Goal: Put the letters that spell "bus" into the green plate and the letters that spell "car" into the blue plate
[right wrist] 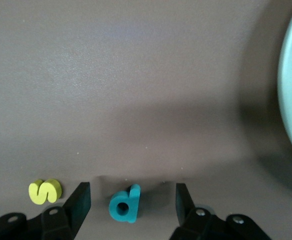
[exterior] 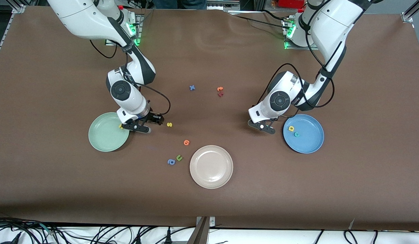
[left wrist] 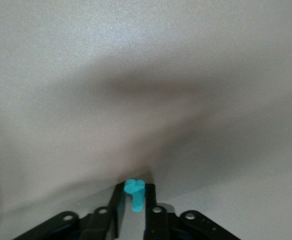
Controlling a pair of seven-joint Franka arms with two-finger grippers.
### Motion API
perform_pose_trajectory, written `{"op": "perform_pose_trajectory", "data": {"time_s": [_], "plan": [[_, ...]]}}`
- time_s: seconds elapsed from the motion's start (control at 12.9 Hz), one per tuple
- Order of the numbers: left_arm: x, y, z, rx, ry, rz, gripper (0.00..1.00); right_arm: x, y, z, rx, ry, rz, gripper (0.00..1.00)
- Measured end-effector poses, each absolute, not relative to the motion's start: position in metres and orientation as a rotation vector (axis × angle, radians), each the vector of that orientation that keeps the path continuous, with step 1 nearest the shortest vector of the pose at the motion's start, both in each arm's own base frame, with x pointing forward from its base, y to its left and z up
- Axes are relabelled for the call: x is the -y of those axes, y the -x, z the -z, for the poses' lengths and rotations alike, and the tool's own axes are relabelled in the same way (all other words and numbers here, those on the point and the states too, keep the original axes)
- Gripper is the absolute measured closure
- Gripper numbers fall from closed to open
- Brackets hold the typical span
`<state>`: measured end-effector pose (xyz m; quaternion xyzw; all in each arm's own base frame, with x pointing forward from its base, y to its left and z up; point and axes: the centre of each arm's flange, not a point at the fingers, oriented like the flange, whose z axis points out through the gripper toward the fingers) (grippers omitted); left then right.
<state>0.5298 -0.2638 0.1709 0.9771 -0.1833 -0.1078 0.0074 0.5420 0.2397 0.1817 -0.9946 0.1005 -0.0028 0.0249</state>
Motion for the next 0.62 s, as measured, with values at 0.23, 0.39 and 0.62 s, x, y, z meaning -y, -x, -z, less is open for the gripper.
{"op": "perform_pose_trajectory", "data": {"time_s": [0.23,0.39,0.62], "plan": [[0.262,-0.533,-0.174,0.567,-3.059,0.343,0.84,-0.24,-0.54,-0.173,-0.312,3.079,-0.009,0.22],[0.255,-0.545,-0.197,0.549,-3.081,0.383,0.84,-0.24,-0.54,-0.171,-0.312,3.079,-0.012,0.29],[0.225,-0.582,-0.253,0.601,-3.101,0.418,0.84,-0.242,-0.54,-0.173,-0.307,3.077,-0.005,0.49]]}}
